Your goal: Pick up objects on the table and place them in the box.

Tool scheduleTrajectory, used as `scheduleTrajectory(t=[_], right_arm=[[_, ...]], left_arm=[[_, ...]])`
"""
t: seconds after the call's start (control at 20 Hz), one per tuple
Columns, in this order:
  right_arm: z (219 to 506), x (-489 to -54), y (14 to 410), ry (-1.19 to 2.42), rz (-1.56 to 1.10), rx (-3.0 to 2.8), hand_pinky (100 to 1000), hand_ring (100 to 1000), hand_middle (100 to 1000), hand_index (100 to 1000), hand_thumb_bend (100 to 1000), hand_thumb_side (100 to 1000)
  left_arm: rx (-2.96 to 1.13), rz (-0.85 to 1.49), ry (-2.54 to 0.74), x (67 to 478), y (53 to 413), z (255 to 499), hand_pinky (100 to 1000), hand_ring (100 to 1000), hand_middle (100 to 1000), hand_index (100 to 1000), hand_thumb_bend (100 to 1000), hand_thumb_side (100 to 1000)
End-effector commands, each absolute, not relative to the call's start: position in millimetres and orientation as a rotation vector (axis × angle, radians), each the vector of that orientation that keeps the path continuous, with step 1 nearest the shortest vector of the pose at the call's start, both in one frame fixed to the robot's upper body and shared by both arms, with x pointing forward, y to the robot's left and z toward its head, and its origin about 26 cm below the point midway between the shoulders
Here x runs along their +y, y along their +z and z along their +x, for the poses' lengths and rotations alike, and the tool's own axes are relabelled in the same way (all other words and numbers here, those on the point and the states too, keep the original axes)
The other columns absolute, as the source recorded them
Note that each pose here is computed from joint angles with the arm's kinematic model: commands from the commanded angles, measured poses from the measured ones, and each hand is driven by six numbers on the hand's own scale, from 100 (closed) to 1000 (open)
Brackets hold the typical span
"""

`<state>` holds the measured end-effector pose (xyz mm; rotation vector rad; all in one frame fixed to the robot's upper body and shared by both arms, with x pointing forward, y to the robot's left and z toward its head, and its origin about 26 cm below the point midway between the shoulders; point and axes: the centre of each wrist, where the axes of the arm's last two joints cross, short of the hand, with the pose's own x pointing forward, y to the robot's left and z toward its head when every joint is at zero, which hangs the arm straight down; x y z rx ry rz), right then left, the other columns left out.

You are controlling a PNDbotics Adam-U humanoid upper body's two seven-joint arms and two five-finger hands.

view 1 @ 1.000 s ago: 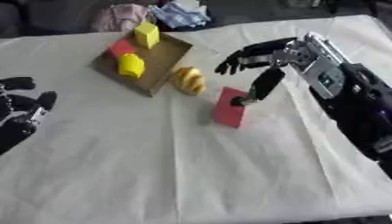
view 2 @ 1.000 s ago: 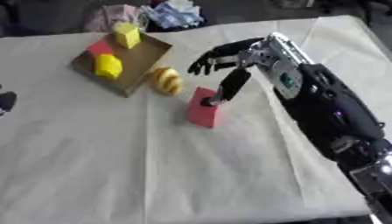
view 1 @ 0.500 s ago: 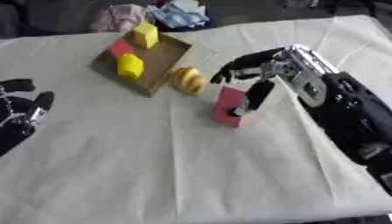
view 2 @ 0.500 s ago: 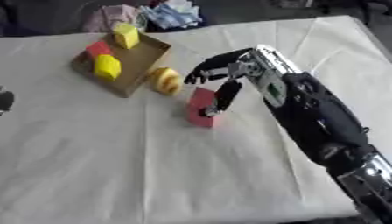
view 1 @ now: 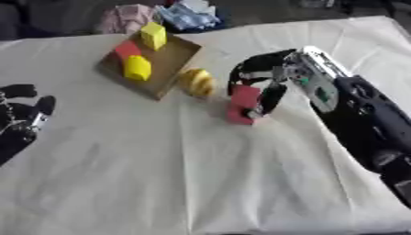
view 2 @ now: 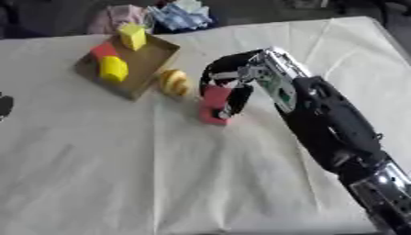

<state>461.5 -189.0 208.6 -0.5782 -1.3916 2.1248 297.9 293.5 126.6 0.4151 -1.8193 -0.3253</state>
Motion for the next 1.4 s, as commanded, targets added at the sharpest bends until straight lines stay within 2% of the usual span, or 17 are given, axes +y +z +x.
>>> scheduleTrajectory(t=[0.05, 0.4, 0.6, 0.95, 1.25, 1.3, 1.35, 1.4], right_arm=[[464, -198, 243, 2.032, -0.65, -1.518, 693, 608, 532, 737, 161, 219], [483, -201, 262, 1.757, -0.783, -1.655, 684, 590, 517, 735, 131, 176], [496, -204, 251, 1.589, -0.863, -1.675, 673, 580, 519, 745, 101, 174], [506, -200, 231, 1.303, -0.986, -1.77, 663, 579, 535, 781, 100, 189], [507, -188, 218, 1.208, -1.015, -1.808, 674, 614, 615, 840, 100, 287], [507, -186, 214, 1.214, -1.008, -1.799, 686, 645, 671, 871, 100, 338], [507, -184, 210, 1.222, -1.001, -1.785, 688, 651, 680, 875, 100, 346], [507, -183, 205, 1.229, -0.99, -1.769, 695, 678, 737, 903, 125, 428]], left_arm=[[-1.858, 0.404, -0.313, 289, 133, 297, 677, 593, 678, 763, 472, 507], [-1.892, 0.327, -0.32, 274, 135, 299, 679, 592, 676, 762, 468, 507], [-1.919, 0.278, -0.326, 264, 139, 302, 678, 592, 676, 761, 465, 506], [-1.944, 0.205, -0.341, 250, 141, 305, 679, 591, 675, 761, 460, 507], [-1.954, 0.176, -0.352, 244, 143, 306, 681, 591, 674, 761, 455, 507], [-1.956, 0.173, -0.354, 244, 143, 306, 681, 591, 674, 762, 451, 509], [-1.956, 0.169, -0.356, 243, 143, 306, 681, 591, 674, 762, 451, 509], [-1.957, 0.168, -0.358, 243, 143, 306, 681, 591, 675, 762, 450, 509]])
